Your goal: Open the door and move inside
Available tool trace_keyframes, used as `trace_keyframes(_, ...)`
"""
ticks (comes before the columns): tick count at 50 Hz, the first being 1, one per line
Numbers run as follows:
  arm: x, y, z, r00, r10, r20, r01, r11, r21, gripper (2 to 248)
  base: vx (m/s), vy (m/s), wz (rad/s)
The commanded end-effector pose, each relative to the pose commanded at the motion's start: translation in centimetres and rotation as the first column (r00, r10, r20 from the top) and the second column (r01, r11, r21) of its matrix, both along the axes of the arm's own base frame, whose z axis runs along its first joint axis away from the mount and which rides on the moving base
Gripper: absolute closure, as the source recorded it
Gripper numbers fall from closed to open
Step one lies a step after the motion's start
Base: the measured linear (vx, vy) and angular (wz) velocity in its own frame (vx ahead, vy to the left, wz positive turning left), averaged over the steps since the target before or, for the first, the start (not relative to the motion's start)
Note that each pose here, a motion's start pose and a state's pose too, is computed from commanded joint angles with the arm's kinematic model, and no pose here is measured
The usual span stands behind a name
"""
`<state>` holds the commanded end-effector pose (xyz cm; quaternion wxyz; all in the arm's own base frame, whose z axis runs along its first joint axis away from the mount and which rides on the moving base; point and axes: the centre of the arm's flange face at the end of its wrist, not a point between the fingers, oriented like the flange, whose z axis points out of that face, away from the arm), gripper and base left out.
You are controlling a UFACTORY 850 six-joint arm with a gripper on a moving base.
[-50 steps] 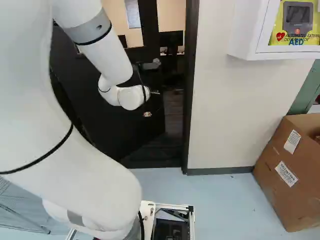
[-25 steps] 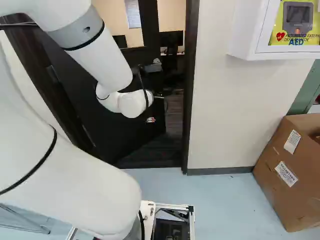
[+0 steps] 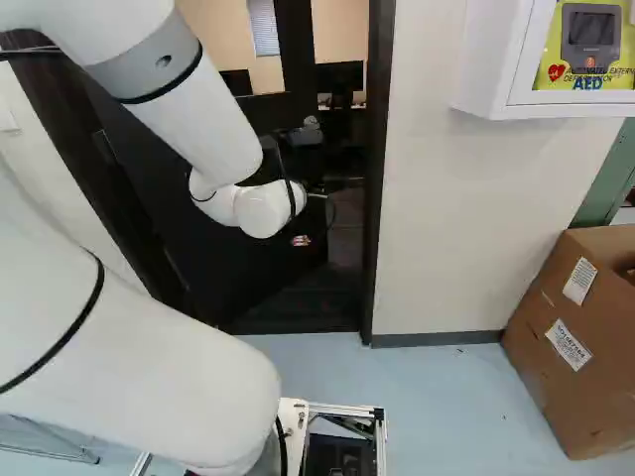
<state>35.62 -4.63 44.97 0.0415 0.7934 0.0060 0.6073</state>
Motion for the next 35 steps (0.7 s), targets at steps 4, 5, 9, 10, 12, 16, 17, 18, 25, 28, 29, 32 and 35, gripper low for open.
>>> trace_keyframes(4,0.00,0.00,0.00,1.000,0.000,0.000,0.000,1.000,0.000,3,0.000,0.000,0.000)
trace_keyframes(5,0.00,0.00,0.00,1.000,0.000,0.000,0.000,1.000,0.000,3,0.000,0.000,0.000)
trace_keyframes(9,0.00,0.00,0.00,1.000,0.000,0.000,0.000,1.000,0.000,3,0.000,0.000,0.000)
trace_keyframes(10,0.00,0.00,0.00,1.000,0.000,0.000,0.000,1.000,0.000,3,0.000,0.000,0.000)
trace_keyframes(12,0.00,0.00,0.00,1.000,0.000,0.000,0.000,1.000,0.000,3,0.000,0.000,0.000)
trace_keyframes(16,0.00,0.00,0.00,1.000,0.000,0.000,0.000,1.000,0.000,3,0.000,0.000,0.000)
trace_keyframes(17,0.00,0.00,0.00,1.000,0.000,0.000,0.000,1.000,0.000,3,0.000,0.000,0.000)
trace_keyframes(18,0.00,0.00,0.00,1.000,0.000,0.000,0.000,1.000,0.000,3,0.000,0.000,0.000)
trace_keyframes(25,0.00,0.00,0.00,1.000,0.000,0.000,0.000,1.000,0.000,3,-0.008,-0.003,-0.020)
trace_keyframes(28,0.00,0.00,0.00,1.000,0.000,0.000,0.000,1.000,0.000,3,-0.078,-0.034,-0.073)
trace_keyframes(29,0.00,0.00,0.00,1.000,0.000,0.000,0.000,1.000,0.000,3,-0.111,-0.065,-0.018)
trace_keyframes(32,0.00,0.00,0.00,1.000,0.000,0.000,0.000,1.000,0.000,3,-0.070,-0.072,0.027)
trace_keyframes(35,0.00,0.00,0.00,1.000,0.000,0.000,0.000,1.000,0.000,3,0.002,-0.033,0.007)
